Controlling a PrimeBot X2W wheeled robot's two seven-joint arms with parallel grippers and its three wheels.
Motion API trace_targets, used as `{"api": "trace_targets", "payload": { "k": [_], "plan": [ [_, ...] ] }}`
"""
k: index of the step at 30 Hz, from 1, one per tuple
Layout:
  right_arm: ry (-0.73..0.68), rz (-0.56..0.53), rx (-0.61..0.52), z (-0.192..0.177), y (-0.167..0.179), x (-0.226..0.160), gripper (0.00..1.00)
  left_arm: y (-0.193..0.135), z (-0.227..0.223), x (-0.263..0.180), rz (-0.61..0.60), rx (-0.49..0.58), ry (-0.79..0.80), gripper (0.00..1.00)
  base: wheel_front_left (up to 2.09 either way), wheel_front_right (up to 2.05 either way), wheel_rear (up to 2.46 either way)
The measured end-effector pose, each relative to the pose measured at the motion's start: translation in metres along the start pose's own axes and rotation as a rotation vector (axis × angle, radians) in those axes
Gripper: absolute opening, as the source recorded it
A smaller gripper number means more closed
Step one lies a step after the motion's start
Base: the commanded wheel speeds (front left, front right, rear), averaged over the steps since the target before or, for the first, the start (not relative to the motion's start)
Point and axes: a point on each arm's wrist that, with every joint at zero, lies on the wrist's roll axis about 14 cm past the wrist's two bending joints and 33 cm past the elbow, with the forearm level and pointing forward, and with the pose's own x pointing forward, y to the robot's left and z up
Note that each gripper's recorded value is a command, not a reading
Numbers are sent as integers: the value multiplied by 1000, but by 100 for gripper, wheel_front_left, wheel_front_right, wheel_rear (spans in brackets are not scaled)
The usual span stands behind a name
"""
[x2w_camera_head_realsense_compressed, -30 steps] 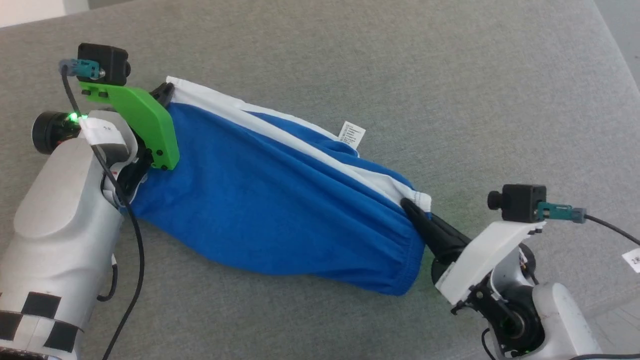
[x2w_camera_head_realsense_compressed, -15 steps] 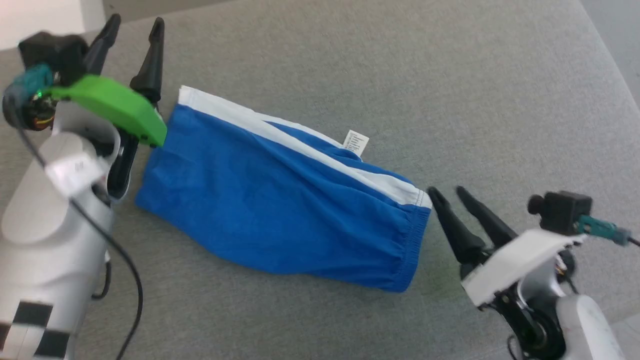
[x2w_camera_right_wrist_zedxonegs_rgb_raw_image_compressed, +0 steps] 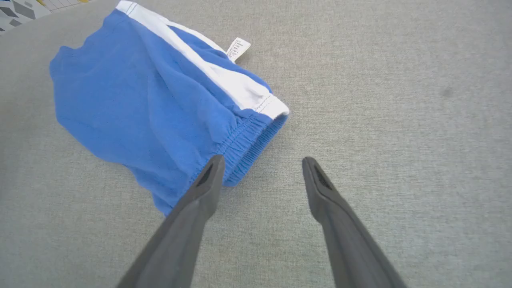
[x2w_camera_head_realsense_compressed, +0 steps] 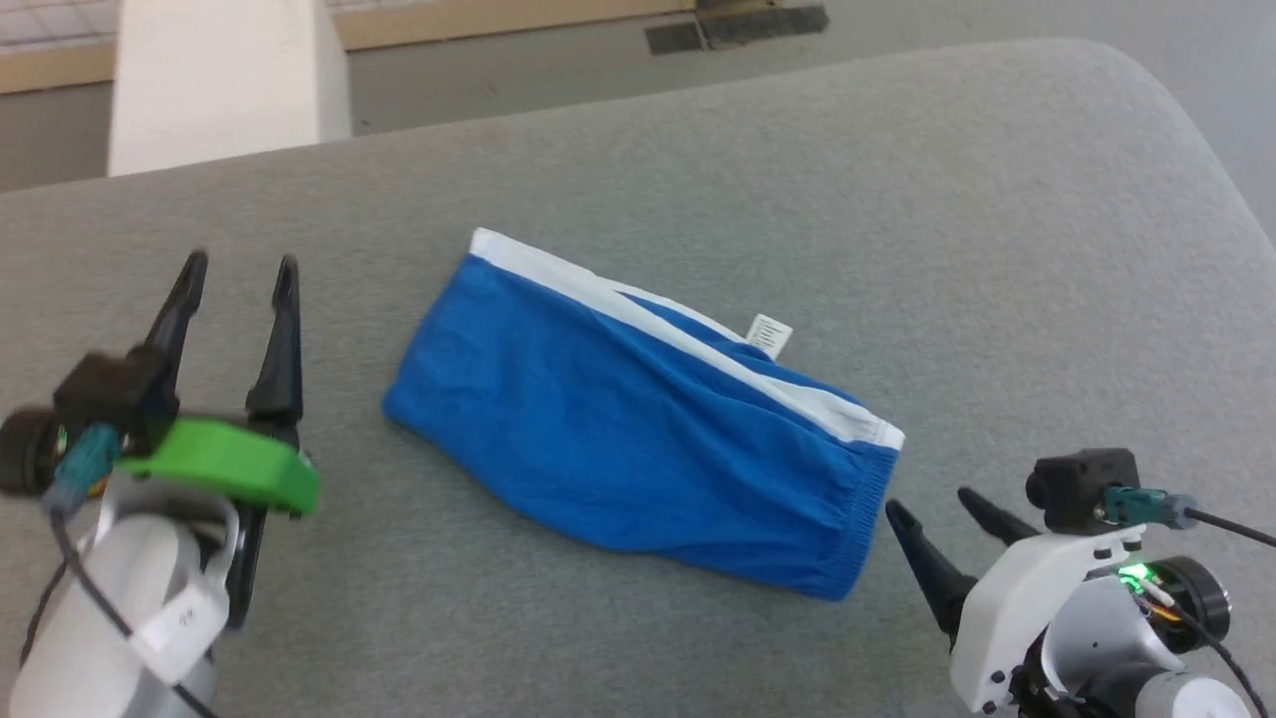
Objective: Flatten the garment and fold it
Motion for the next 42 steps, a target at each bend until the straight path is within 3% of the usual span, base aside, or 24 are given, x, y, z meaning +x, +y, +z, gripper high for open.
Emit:
{"api": "trace_targets", "payload": {
  "k": [10,17,18,20,27,33,42],
  "plan": [
    [167,71,45,-35,13,43,100,25,-11,-56,115,-10,60,100,0,0,0],
    [263,90,-45,-46,24,79,100,30,-16,-67,139,-24,76,100,0,0,0],
    [278,88,-64,-47,25,81,77,30,-17,-68,138,-26,80,100,0,0,0],
    [287,92,-72,-46,26,83,0,28,-19,-70,133,-28,89,100,0,0,0],
    [271,86,-66,-41,24,82,0,14,-54,-72,87,-70,261,100,0,0,0],
    [231,93,-18,-33,22,78,0,-21,-83,-53,-8,-138,441,100,0,0,0],
    [221,105,19,-35,21,77,0,-59,-119,-22,-156,-102,705,100,0,0,0]
  ]
}}
